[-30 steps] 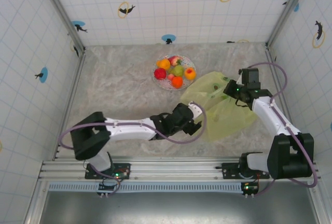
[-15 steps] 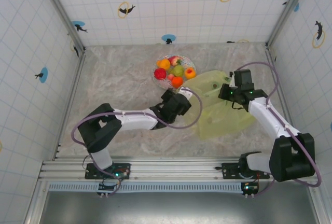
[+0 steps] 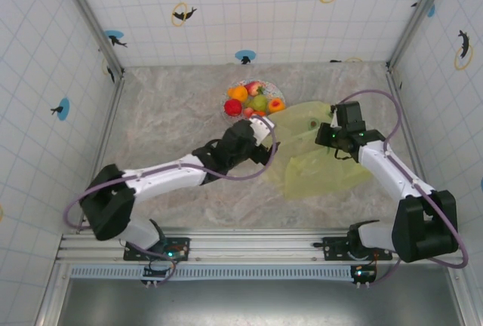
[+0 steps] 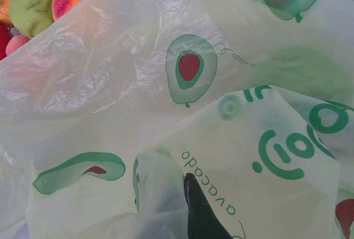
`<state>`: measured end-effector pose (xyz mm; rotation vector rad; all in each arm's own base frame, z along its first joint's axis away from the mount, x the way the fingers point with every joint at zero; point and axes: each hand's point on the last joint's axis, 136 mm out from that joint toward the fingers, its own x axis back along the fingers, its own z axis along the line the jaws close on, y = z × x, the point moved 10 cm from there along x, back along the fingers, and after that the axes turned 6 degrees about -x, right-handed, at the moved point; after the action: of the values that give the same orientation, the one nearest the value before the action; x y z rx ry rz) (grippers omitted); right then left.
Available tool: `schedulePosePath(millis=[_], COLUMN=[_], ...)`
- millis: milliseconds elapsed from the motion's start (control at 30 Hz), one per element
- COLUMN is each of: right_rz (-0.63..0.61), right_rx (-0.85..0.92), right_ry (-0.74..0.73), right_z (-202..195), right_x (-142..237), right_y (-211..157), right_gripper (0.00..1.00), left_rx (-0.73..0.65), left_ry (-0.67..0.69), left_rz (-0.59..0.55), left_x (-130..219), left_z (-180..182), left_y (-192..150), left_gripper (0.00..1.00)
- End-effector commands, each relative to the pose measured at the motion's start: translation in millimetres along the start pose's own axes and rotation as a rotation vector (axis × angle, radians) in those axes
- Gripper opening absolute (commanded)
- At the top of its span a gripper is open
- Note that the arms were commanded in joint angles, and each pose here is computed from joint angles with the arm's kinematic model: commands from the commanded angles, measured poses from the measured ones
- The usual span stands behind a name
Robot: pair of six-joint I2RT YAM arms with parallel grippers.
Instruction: Place the fruits into the plastic bag
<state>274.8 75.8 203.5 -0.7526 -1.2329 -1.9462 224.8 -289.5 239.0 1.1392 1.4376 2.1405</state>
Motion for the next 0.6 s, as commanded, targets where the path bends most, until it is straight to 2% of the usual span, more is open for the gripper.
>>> schedulePosePath(millis=[0, 167, 300, 433, 567], right_rz=[-0.03, -0.04, -0.059, -0.074, -0.078], right_rx=[0.006, 0.004, -0.003, -0.007, -0.001], right_ry=[0.022, 0.037, 0.055, 0.069, 0.068], right_z=[9, 10, 11, 13, 14], right_x=[4, 4, 5, 6, 7], right_y=[11, 12, 14, 15, 16], right_gripper=[0.0, 0.0, 0.0, 0.0, 0.0], left_rx=[0.141, 0.348, 0.575, 0.71, 0.764], left_ry=[-0.103, 0.103, 0.227, 0.25, 0.271], left_rz=[-0.069, -0.035, 0.04, 0.085, 0.127], left_x=[16, 7, -16, -43, -66], left_z=[22, 91, 151, 188, 214], left_y=[11, 15, -2, -25, -42], left_gripper=[0.97, 0.96, 0.95, 0.92, 0.92])
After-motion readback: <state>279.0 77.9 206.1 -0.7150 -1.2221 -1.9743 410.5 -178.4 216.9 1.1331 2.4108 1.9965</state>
